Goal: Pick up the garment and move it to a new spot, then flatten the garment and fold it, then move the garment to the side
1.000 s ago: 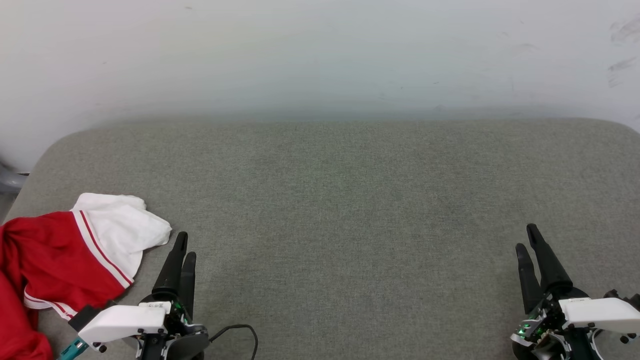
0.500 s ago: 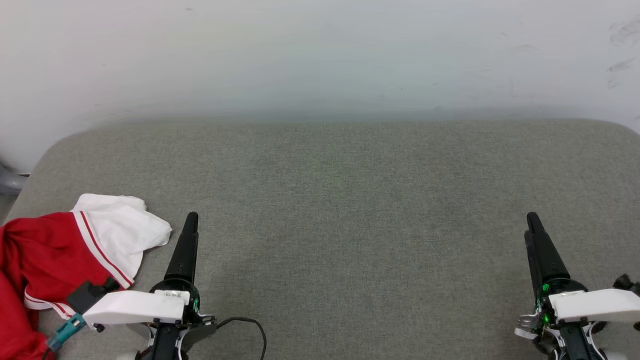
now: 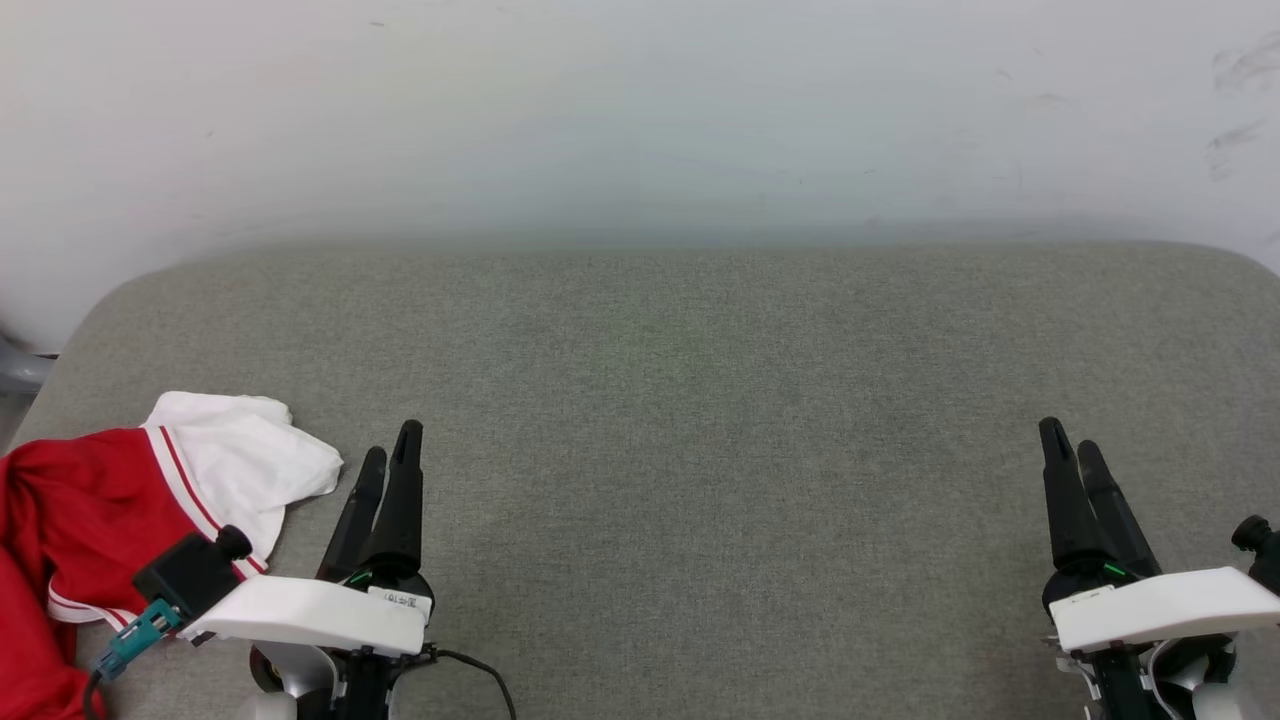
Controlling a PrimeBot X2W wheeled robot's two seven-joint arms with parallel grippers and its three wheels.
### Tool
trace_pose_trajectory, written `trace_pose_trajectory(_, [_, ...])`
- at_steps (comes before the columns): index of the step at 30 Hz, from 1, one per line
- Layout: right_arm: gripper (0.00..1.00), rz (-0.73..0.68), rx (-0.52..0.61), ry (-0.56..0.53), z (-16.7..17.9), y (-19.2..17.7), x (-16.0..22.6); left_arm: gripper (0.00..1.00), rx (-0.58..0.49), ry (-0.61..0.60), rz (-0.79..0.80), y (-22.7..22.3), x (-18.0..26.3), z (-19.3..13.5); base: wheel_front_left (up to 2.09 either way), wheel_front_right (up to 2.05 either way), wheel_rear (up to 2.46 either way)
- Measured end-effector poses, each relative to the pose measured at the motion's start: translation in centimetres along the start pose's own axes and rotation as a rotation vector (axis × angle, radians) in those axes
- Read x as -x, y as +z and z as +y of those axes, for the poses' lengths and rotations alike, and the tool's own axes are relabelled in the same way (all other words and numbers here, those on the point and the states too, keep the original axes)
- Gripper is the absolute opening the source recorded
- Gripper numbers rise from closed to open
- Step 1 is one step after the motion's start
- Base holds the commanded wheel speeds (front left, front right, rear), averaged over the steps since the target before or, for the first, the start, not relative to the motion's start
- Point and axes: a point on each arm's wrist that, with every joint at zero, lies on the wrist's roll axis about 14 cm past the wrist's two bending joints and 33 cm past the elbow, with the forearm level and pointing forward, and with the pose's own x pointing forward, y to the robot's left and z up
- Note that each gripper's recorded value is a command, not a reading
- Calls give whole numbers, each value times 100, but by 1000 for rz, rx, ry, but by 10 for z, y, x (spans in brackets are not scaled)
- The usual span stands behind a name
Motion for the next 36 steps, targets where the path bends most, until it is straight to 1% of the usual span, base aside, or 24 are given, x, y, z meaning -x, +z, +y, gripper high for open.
trace_pose_trajectory(13, [100, -3, 239, 22, 4, 0, 1, 100, -292, -23, -2, 1, 1, -4, 0, 0, 0])
trace_pose_trajectory(14, [100, -3, 291, 30, 6, 1, 1, 100, -354, -24, 1, 0, 1, -4, 0, 0, 0])
trace_pose_trajectory(16, [100, -5, 325, 35, 7, 1, 1, 100, -391, -27, 3, -1, 1, -5, 0, 0, 0])
trace_pose_trajectory(23, [100, -3, 415, 47, 9, 2, 0, 100, -503, -33, 5, -3, 1, -6, 0, 0, 0])
trace_pose_trajectory(36, [100, 26, 551, 60, 11, -4, 2, 100, -639, -47, 11, -8, 4, -6, 0, 0, 0])
